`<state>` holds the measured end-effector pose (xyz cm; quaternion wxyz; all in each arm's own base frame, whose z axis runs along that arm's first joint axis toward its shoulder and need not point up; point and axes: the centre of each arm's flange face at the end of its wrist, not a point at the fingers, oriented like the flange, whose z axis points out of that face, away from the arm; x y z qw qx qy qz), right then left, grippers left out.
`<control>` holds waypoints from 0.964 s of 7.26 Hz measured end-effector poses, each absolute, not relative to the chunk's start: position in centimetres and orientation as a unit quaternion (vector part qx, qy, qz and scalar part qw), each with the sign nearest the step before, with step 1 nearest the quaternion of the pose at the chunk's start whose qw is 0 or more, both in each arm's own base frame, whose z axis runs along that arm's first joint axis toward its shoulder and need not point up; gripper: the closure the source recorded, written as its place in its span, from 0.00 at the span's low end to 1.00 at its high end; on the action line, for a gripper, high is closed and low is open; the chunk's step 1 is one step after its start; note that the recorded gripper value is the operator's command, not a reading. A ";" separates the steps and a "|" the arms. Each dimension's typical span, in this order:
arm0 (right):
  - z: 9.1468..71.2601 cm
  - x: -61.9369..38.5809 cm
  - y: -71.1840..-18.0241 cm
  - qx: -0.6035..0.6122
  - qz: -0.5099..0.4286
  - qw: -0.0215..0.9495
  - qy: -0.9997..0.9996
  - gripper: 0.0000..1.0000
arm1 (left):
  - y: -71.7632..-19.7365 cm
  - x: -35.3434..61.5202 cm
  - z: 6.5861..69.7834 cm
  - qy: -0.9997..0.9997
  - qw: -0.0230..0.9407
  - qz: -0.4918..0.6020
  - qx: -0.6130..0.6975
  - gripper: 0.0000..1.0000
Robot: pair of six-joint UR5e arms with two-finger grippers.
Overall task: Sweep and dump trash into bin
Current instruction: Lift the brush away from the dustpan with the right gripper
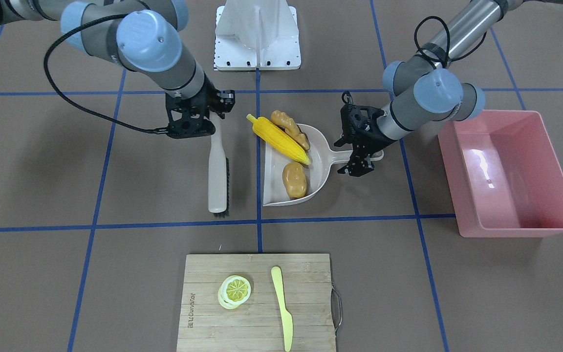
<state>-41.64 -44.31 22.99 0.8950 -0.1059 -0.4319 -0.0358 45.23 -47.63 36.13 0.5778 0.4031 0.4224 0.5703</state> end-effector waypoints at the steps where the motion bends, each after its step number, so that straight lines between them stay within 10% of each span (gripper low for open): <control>1: 26.5 -37.9 -44.7 -0.094 -0.042 0.904 -0.414 1.00 | -47.6 45.2 36.1 0.422 0.578 0.570 0.403 0.69; 4: 36.4 -27.5 -43.3 -0.086 -0.043 0.921 -0.378 1.00 | -47.6 45.2 36.1 0.422 0.577 0.570 0.404 0.95; 7: 46.1 -16.6 -41.4 -0.087 -0.053 0.932 -0.347 1.00 | -47.6 45.2 36.0 0.422 0.577 0.570 0.404 1.00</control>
